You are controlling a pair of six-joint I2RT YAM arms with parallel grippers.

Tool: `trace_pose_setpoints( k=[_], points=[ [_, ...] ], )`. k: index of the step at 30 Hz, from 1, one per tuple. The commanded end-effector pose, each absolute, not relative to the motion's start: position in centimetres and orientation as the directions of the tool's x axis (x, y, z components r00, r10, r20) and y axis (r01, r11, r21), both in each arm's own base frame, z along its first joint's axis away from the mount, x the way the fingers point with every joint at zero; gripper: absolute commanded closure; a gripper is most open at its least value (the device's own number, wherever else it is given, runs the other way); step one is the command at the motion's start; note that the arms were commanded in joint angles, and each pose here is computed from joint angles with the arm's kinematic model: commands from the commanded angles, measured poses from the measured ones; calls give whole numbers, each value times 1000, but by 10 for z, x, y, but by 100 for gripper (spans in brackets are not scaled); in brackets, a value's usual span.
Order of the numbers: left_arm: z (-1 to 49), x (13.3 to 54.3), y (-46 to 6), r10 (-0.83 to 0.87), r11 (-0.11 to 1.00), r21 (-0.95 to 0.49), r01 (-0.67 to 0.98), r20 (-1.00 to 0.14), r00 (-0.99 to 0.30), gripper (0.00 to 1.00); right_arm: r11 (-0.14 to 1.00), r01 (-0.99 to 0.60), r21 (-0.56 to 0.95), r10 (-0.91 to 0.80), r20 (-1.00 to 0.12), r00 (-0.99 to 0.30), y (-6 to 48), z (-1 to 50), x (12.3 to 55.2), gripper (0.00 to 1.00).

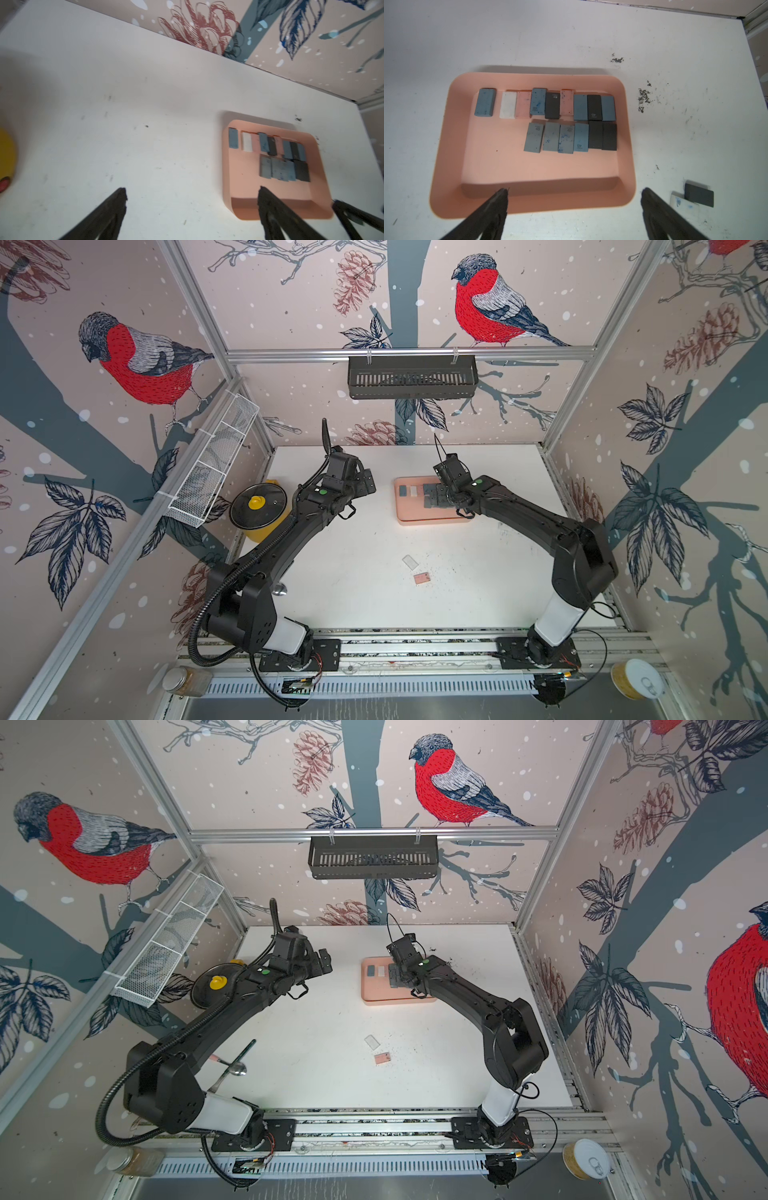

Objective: Put the eraser in the storage box
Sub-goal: Pick up the eraser from the center of the board.

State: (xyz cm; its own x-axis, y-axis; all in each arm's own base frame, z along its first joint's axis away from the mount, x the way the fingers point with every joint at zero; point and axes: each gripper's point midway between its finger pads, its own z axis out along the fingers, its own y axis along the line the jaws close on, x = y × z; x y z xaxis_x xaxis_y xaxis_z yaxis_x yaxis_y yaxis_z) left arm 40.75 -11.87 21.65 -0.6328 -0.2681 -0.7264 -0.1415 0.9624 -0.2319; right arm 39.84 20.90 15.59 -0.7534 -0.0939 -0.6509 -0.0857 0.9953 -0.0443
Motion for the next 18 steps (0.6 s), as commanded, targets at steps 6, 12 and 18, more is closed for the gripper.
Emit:
trace_pose_setpoints(
  k=[6, 12, 18],
  points=[
    [212, 384, -97, -254, 967, -164, -195, -662, -705, 2, 993, -119, 26, -71, -664, -744, 208, 170, 377, 1],
    [182, 344, -142, -325, 916, -378, -135, -502, -801, 2, 992, -125, 21, -81, -655, -751, 202, 174, 363, 1],
    [142, 296, -208, -387, 806, -576, -138, -336, -859, 2, 993, -104, 54, -48, -626, -779, 191, 163, 341, 1]
  ],
)
